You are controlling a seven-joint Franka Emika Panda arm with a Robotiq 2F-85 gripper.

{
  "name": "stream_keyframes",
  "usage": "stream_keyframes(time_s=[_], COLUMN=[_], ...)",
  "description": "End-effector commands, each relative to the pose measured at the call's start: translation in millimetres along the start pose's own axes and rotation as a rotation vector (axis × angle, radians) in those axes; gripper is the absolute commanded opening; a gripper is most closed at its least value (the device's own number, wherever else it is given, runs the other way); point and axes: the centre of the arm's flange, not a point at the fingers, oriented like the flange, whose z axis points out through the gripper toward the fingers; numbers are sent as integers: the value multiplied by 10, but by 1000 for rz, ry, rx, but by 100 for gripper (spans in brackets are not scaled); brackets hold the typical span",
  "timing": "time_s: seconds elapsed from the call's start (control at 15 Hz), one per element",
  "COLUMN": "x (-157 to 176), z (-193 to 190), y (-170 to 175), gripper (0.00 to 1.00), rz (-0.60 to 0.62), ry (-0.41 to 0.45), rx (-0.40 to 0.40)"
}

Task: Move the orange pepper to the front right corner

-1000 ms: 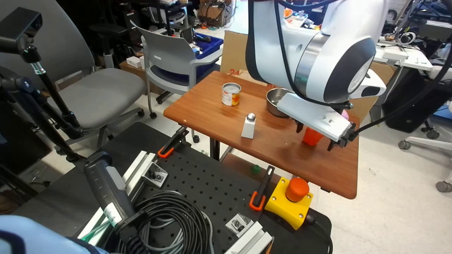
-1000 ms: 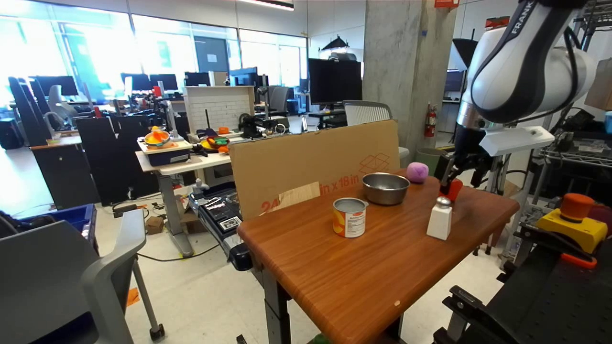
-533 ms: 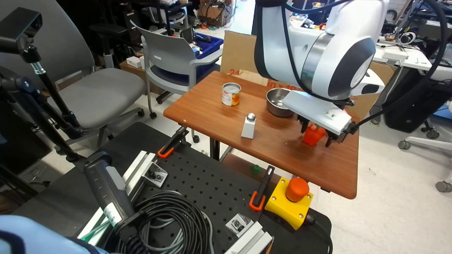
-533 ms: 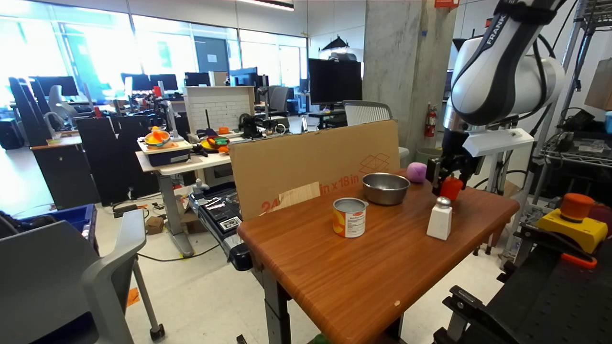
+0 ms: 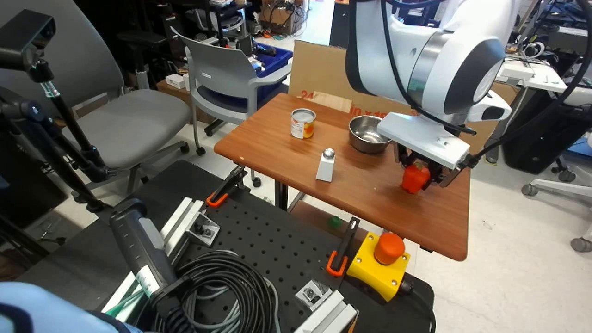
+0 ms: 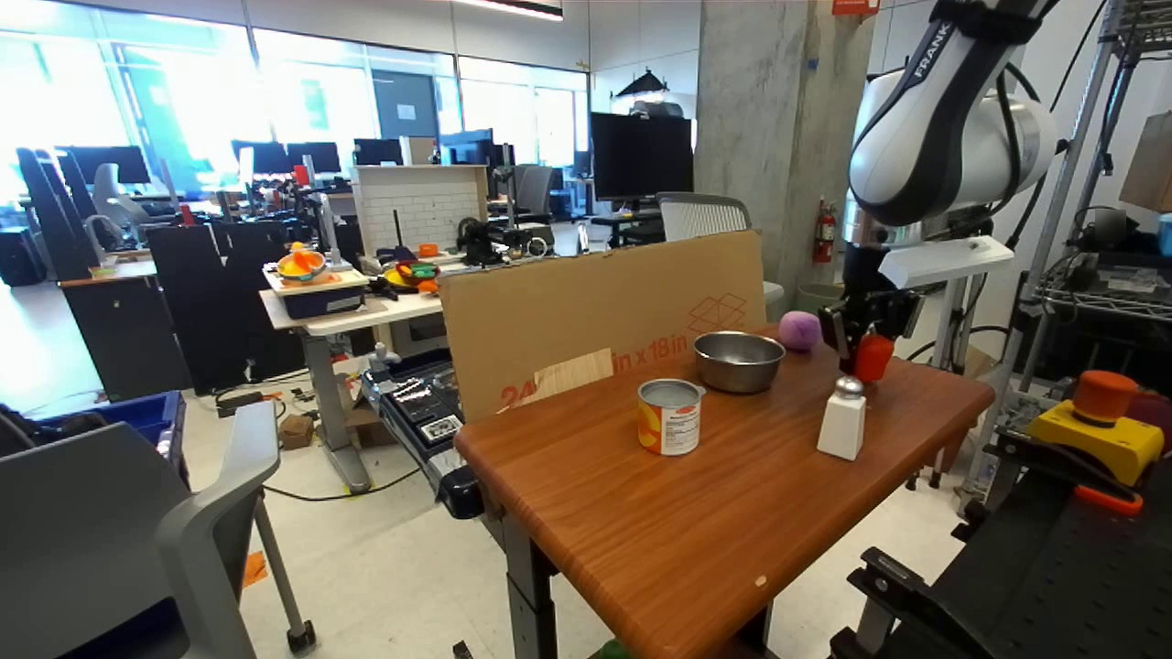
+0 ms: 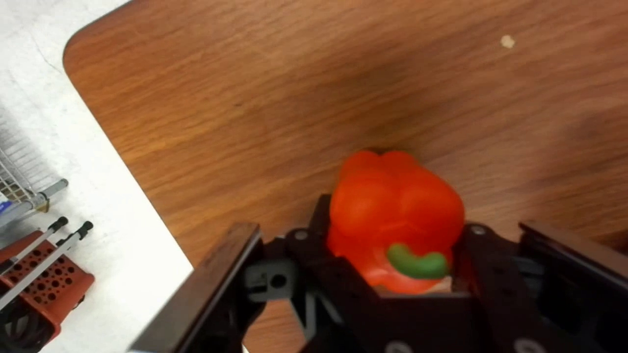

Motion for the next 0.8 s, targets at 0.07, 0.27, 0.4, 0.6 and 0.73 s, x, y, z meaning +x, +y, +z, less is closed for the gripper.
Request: stream_keyframes(time_s=[0.07, 0.27, 0.4, 0.6, 0.73], x=[88, 64, 45, -26, -103], z=[-239, -218, -93, 134, 301], y=[279, 558, 717, 891, 935], gripper=[20, 20, 20, 20, 20], rz=[1, -11, -10, -7, 10], ry=[-89, -99, -105, -134, -165], rx=[-20, -66, -109, -148, -147])
